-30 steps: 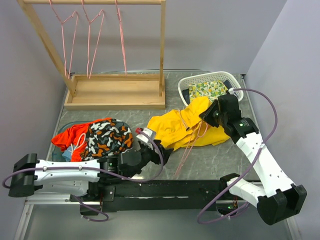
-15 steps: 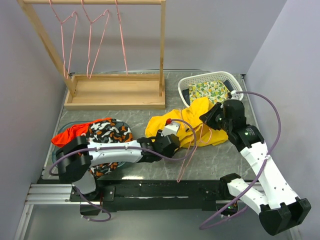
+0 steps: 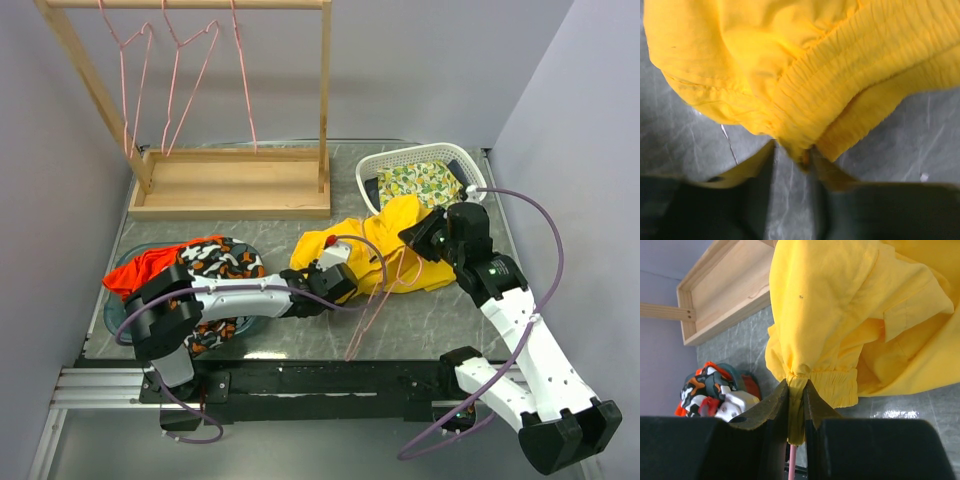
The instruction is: Place the shorts on the hanger
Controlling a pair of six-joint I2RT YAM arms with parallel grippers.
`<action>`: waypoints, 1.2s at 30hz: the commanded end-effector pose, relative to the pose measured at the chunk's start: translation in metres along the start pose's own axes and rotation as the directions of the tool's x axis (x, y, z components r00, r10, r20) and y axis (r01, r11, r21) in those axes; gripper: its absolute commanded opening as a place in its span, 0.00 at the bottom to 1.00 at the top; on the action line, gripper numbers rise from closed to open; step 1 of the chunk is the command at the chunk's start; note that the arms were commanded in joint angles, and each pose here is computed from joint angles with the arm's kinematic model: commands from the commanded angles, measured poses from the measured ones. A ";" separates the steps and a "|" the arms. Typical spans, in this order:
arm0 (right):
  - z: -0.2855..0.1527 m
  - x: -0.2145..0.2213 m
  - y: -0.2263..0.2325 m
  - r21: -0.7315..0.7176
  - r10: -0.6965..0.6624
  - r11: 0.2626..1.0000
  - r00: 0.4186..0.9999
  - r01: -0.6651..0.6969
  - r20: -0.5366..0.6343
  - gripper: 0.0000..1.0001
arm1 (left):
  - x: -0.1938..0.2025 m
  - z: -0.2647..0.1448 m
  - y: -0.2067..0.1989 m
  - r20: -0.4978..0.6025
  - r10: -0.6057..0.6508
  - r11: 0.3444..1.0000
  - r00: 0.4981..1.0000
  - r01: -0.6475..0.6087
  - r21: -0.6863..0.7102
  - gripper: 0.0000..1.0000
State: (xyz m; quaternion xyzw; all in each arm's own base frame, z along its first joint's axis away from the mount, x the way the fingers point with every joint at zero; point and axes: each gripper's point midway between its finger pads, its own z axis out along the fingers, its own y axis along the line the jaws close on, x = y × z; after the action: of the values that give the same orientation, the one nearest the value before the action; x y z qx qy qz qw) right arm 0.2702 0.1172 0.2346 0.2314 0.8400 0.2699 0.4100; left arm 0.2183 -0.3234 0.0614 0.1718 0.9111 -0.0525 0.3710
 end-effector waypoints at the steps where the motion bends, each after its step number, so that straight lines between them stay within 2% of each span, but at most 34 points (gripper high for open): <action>1: -0.008 -0.024 0.021 -0.080 0.064 0.995 0.993 -0.056 0.100 0.00 | -0.017 0.007 0.007 0.063 -0.113 0.993 0.992 0.111 0.027 0.25; 2: -0.009 -0.027 0.020 -0.075 0.073 0.995 0.991 -0.065 0.114 0.00 | -0.021 0.007 0.005 0.080 -0.135 0.990 0.988 0.132 0.048 0.19; 3: -0.010 -0.029 0.023 -0.081 0.081 0.994 0.989 -0.072 0.120 0.00 | -0.019 0.006 0.005 0.071 -0.147 0.988 0.987 0.142 0.066 0.06; 4: -0.011 -0.035 0.023 -0.072 0.104 0.993 0.984 -0.095 0.143 0.00 | -0.018 0.001 0.006 0.074 -0.160 0.984 0.984 0.154 0.084 0.02; 9: -0.023 -0.075 0.020 -0.009 0.162 0.986 0.939 -0.167 0.302 0.00 | -0.021 -0.029 0.011 0.094 -0.249 0.958 0.964 0.230 0.173 0.01; 16: -0.039 -0.116 0.030 -0.008 0.239 0.965 0.869 -0.262 0.434 0.00 | -0.016 -0.071 0.005 0.025 -0.264 0.915 0.964 0.242 0.324 0.01; 28: -0.034 -0.140 0.026 0.014 0.287 0.939 0.802 -0.345 0.525 0.00 | -0.014 -0.134 0.001 0.024 -0.197 0.892 0.980 0.169 0.419 0.01; 36: -0.032 -0.148 0.031 -0.009 0.322 0.928 0.788 -0.373 0.525 0.00 | 0.006 -0.139 0.005 -0.001 -0.141 0.915 0.990 0.131 0.381 0.01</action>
State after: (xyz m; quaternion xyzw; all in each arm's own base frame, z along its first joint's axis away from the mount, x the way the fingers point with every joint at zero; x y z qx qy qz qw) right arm 0.3132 0.0691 0.2971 0.4242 0.7370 0.2197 0.4782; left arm 0.1383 -0.3070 0.1698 0.1604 0.8695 -0.2926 0.3642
